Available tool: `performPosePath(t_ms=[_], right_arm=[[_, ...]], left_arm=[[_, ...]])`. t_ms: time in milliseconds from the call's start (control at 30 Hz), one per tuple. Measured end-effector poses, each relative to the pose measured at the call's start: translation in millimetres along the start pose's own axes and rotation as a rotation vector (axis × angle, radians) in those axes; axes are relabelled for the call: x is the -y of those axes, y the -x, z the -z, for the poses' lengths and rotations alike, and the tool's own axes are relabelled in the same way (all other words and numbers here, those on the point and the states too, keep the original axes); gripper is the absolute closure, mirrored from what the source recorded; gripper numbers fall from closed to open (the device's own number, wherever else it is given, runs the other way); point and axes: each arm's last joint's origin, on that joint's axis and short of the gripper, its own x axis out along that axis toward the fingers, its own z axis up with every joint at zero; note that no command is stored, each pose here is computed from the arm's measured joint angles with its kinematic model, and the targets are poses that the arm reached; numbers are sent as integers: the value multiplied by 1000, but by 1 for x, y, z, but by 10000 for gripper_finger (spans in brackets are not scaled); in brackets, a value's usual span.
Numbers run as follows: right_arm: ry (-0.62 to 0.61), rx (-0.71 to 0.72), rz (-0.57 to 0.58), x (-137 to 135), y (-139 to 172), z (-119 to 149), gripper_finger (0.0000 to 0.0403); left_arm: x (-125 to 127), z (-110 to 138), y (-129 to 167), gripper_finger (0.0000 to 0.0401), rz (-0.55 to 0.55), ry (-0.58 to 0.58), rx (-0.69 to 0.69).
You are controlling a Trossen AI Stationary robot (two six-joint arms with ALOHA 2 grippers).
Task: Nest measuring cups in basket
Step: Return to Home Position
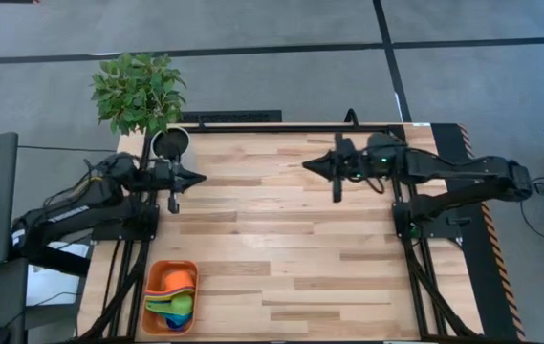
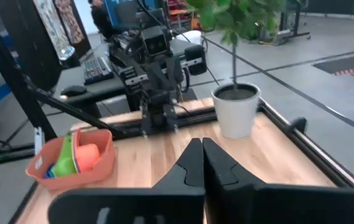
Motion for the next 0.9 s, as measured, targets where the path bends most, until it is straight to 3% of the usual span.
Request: performPosePath(t_ms=[133, 267, 467, 633, 733, 900], right_arm=[[-8, 15, -1, 0, 24, 16, 397], [-18, 22, -7, -3, 44, 38, 398], [-20, 69, 10, 3, 76, 65, 394], [-25, 130, 51, 13, 97, 84, 396], [-26, 138, 70, 18, 103, 97, 390], [-29, 144, 94, 23, 110, 116, 398]], left_arm=[[-6, 26, -9, 401, 78, 95, -46], [-15, 37, -17, 401, 86, 107, -38], [-28, 39, -28, 401, 52, 105, 9], [-33, 42, -38, 401, 66, 187, 33], [-33, 43, -40, 401, 83, 164, 43], [-39, 39, -35, 401, 11, 143, 68]])
